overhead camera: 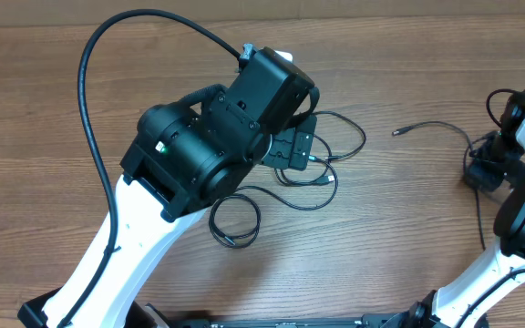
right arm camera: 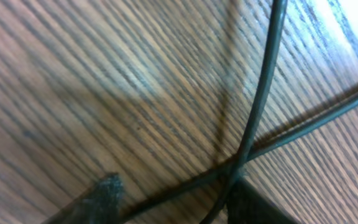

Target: Untangle cables

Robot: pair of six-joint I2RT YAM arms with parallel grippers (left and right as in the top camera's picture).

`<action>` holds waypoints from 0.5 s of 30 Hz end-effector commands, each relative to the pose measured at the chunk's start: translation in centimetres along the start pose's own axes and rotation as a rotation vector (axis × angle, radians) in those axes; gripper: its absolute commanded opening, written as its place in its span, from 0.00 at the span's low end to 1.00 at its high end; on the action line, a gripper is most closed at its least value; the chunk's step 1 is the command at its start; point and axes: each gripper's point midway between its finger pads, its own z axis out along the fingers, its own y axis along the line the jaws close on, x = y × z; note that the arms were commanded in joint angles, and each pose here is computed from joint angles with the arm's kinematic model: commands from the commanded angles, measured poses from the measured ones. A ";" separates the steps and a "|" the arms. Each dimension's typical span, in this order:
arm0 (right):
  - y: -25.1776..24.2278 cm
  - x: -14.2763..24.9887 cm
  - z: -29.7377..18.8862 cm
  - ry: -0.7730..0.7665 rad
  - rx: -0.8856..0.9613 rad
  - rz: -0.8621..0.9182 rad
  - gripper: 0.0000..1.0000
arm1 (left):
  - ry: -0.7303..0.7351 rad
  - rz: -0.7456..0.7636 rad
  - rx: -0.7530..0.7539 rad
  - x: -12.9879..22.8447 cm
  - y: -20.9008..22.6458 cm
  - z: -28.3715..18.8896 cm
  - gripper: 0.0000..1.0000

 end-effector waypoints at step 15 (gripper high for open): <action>4.7 2.3 0.4 0.080 -0.207 -0.334 0.04 | -0.030 -0.023 -0.021 -0.6 0.6 -0.4 1.00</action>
